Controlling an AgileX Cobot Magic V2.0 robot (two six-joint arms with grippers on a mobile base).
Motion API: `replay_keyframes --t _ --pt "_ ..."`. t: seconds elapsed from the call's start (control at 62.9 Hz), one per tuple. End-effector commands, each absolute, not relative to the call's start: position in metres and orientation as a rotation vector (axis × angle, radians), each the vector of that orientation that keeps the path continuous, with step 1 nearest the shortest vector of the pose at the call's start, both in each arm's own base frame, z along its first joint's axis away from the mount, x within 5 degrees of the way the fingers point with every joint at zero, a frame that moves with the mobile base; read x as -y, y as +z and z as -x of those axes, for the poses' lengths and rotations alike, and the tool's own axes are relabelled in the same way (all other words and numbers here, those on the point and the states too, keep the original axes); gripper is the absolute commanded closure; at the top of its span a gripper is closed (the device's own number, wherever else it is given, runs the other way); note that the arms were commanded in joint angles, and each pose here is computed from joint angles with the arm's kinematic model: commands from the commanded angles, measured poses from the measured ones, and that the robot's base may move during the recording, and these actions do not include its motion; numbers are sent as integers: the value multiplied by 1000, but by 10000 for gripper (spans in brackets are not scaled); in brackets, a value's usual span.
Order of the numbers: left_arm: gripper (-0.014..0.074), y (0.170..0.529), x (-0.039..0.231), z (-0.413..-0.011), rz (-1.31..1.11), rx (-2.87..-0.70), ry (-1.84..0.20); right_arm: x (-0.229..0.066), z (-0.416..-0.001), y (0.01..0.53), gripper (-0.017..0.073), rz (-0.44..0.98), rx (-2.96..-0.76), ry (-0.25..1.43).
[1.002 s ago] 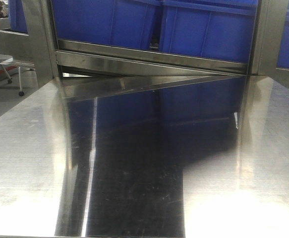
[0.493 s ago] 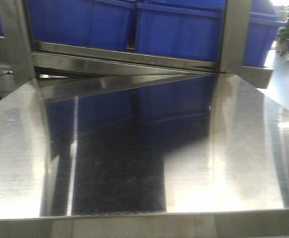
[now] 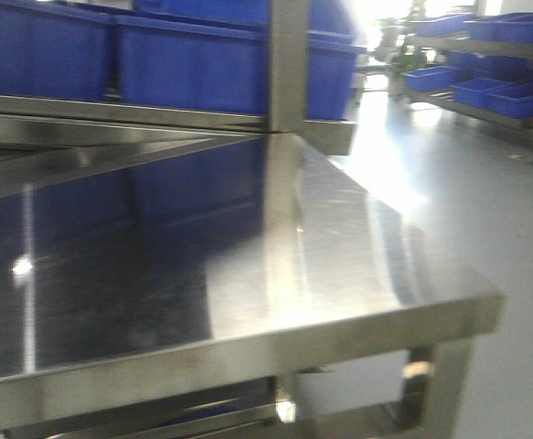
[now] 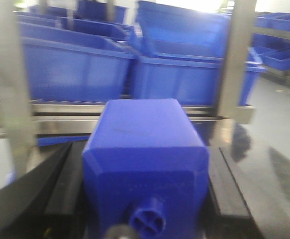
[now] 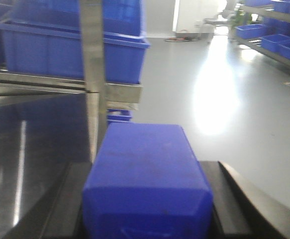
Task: Pick and sort blue part to right shelf
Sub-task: 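Drive the base away from the table carrying both blue parts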
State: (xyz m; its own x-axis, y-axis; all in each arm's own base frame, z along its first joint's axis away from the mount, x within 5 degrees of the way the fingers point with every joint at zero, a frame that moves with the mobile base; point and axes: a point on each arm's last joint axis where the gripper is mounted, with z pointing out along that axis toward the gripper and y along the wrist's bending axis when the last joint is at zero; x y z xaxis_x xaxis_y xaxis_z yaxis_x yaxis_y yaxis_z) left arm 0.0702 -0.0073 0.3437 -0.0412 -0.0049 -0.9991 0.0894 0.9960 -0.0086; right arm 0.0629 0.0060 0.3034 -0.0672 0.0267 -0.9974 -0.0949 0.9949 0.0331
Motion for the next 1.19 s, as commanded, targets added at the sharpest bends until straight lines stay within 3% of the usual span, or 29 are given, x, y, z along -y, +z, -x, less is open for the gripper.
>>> replay_keyframes --t 0.0,1.177 --pt "228 361 7 -69 -54 -1497 -78 -5 -62 321 151 54 -1522 89" --pt "228 361 7 -69 -54 -1497 -78 -5 -62 321 151 54 -1522 89"
